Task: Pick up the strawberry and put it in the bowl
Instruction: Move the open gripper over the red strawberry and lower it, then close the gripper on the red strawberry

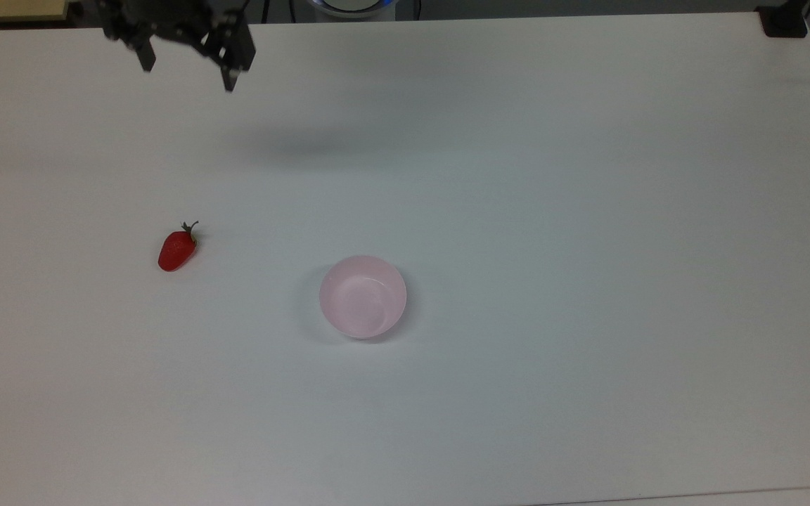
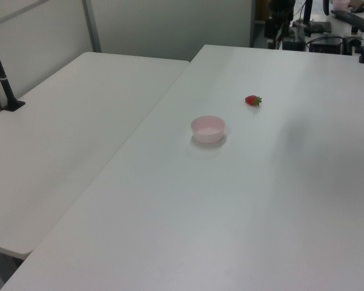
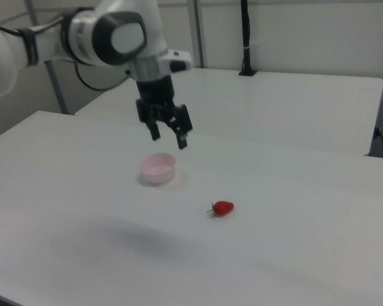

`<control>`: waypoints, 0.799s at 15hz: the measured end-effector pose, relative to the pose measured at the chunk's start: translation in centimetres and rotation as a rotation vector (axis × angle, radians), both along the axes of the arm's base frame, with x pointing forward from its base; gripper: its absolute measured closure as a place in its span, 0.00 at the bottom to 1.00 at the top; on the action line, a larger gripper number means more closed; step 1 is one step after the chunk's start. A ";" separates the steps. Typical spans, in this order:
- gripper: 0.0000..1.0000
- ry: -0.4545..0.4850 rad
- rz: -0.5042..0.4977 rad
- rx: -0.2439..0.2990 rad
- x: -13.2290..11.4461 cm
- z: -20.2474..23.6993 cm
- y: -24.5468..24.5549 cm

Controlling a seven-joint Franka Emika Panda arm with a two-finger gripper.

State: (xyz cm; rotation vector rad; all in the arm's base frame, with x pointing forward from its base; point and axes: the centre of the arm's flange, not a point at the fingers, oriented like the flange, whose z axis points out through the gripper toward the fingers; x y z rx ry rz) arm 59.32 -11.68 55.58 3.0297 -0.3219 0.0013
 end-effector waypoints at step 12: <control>0.13 -0.052 -0.279 -0.015 7.5 -18.6 -3.6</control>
